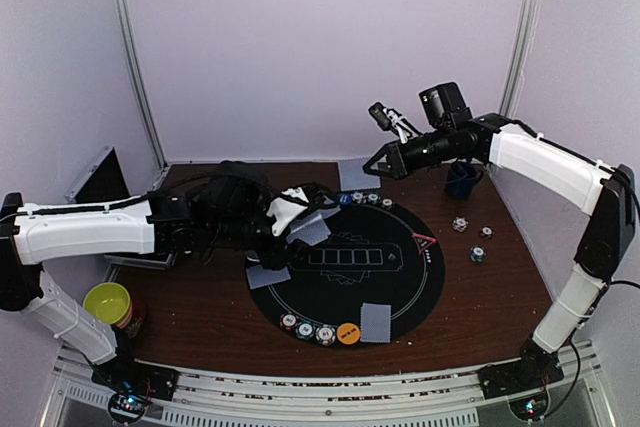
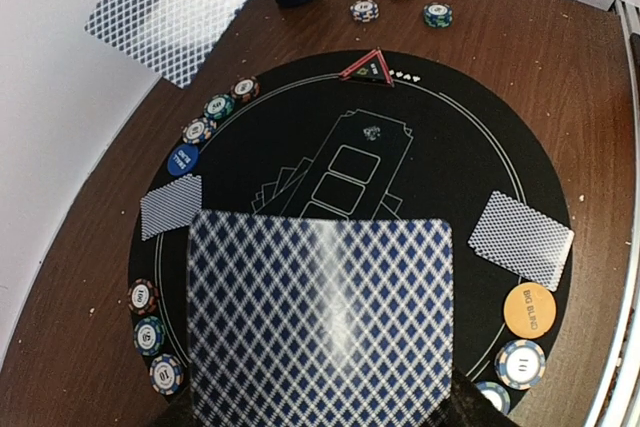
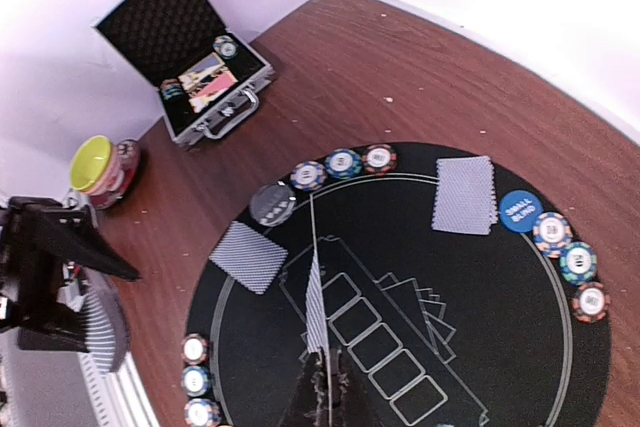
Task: Distribute texas hold em gaming equipment
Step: Pick up the face-down deck piles from the face-down deck piles, then place the poker card in the community card area.
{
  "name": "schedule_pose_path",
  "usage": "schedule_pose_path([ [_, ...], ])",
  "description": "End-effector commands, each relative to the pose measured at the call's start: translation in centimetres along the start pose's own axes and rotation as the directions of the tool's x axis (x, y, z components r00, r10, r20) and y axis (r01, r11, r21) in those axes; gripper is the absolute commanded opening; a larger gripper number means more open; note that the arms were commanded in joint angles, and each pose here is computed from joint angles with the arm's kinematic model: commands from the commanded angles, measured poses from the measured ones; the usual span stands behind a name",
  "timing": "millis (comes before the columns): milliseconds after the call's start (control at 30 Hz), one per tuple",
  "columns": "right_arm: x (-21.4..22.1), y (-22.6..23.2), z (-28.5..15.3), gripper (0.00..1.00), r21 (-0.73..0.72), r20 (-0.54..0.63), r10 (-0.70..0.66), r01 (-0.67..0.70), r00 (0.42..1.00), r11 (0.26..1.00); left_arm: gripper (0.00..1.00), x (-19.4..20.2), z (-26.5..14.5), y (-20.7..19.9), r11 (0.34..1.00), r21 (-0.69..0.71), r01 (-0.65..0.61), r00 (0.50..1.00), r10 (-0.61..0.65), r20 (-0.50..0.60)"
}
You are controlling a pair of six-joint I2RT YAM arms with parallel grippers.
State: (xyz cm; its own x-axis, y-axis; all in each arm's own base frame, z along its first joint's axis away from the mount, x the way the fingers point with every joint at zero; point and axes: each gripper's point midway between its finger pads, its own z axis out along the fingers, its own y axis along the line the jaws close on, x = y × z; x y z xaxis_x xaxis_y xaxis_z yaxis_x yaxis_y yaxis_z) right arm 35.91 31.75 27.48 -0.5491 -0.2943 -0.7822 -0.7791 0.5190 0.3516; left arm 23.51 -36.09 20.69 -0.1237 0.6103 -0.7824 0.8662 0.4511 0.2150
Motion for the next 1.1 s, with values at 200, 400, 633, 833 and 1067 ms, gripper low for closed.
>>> schedule_pose_path([
  [200,2.7,-6.0,6.3,0.0,0.31,-0.179,-0.101,0.153,0.979,0.938,0.6,-1.0,-1.2,2.1,0.991,-0.114,0.067,0.998,-0.069,-0.01],
  [400,3.2,-5.9,10.1,0.0,0.372,-0.244,-0.14,0.226,0.96,0.901,0.6,3.6,-1.2,2.2,0.982,-0.13,0.138,0.984,-0.151,-0.097],
  [633,2.3,-5.1,13.1,0.0,0.427,-0.285,-0.201,0.312,0.937,0.849,0.6,7.4,-1.4,4.6,0.961,-0.136,0.242,0.957,-0.26,-0.132],
  [833,3.1,-5.8,15.4,0.0,0.499,-0.362,-0.244,0.409,0.9,0.764,0.6,8.6,-1.6,6.0,0.947,-0.15,0.285,0.943,-0.305,-0.133],
  [1067,4.7,-6.7,18.1,0.0,0.537,-0.44,-0.287,0.506,0.851,0.676,0.6,9.7,-1.9,6.0,0.929,-0.167,0.329,0.921,-0.355,-0.159],
])
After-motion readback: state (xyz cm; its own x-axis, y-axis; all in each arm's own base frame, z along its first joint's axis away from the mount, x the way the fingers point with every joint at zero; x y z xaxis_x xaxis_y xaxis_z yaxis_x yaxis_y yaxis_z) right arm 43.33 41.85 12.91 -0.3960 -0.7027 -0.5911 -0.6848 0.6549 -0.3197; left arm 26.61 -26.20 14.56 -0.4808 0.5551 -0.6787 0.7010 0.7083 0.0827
